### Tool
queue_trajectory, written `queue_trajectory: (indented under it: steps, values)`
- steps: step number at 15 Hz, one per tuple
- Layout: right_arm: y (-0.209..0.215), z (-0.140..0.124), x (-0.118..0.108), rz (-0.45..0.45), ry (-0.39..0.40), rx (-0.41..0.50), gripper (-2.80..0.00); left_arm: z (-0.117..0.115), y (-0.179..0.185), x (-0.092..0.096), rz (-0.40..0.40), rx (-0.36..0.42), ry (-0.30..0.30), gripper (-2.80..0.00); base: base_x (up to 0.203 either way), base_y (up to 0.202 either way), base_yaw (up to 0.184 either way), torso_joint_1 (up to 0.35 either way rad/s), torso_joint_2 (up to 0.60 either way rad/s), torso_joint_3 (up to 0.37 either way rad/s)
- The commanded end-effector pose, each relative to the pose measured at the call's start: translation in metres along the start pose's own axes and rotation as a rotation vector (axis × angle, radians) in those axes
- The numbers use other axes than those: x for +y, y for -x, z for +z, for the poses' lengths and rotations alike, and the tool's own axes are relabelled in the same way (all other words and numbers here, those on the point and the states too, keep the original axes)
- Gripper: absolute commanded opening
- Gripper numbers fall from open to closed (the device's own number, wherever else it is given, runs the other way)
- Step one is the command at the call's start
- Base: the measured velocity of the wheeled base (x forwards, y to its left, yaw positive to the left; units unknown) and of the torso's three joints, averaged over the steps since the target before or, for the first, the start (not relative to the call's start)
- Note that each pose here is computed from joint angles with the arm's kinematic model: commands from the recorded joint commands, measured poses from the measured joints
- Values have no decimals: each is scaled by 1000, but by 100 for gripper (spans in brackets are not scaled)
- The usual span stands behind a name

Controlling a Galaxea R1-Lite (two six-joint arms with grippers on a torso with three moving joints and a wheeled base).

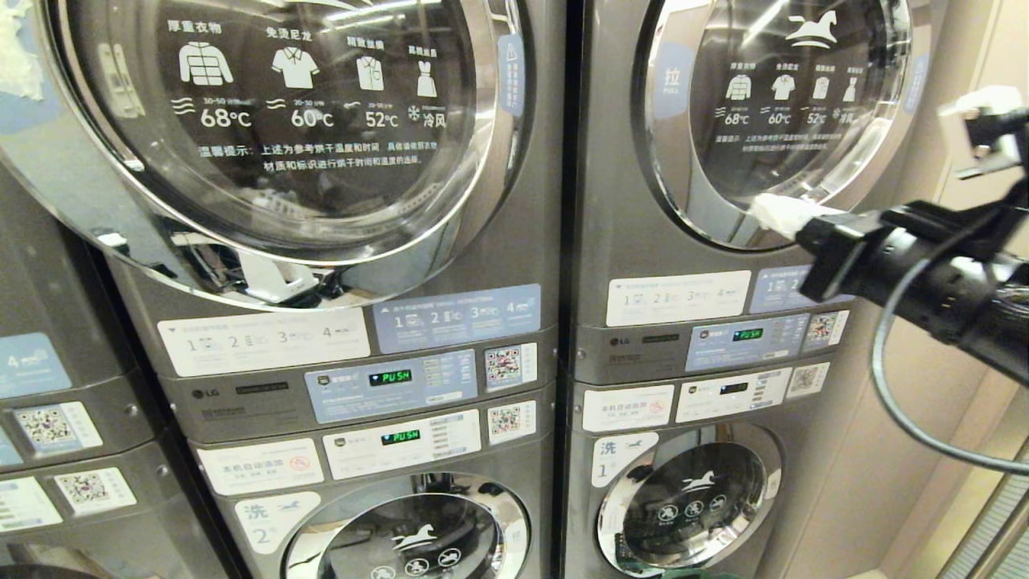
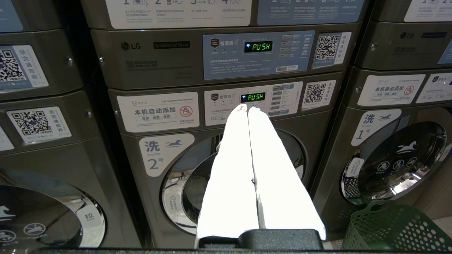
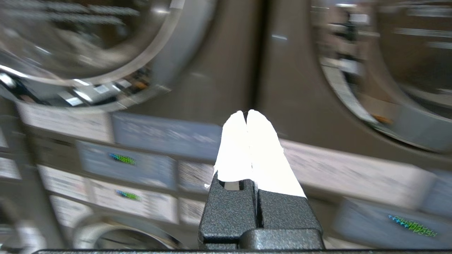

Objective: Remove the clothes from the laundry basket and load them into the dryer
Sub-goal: Close the dryer

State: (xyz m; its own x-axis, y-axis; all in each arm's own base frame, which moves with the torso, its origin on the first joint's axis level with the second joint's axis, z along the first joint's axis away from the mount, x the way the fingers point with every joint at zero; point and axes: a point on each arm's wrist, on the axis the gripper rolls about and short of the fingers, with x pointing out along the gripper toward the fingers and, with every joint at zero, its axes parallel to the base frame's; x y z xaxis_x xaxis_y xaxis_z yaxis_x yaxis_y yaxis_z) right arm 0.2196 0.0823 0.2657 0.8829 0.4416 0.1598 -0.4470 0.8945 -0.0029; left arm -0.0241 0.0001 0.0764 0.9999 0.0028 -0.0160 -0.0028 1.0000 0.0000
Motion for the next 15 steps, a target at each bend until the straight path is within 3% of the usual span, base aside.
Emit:
queue_trajectory:
  steps: [1,4,7,9,10,12,15]
  values:
    - [90,30,-7,-118,60,-69,-280,0,0,0,0,-1,0,-280,0,0,0,0,0,0]
    - [176,5,8,-203,86,18,-280,0,0,0,0,-1,0,-280,0,0,0,0,0,0]
    - [237,-65,24,-235,87,161,-280,0,0,0,0,-4,0,-280,0,0,0,0,0,0]
    - [255,-121,27,-235,108,312,-280,0,0,0,0,-3,0,-280,0,0,0,0,0,0]
    - [257,-135,27,-238,121,364,-280,0,0,0,0,-3,0,-280,0,0,0,0,0,0]
    - [262,-148,27,-295,78,466,-280,0,0,0,2,-4,2,-280,0,0,0,0,0,0]
    - [259,-148,26,-323,30,482,-280,0,0,0,0,-2,2,-280,0,0,0,0,0,0]
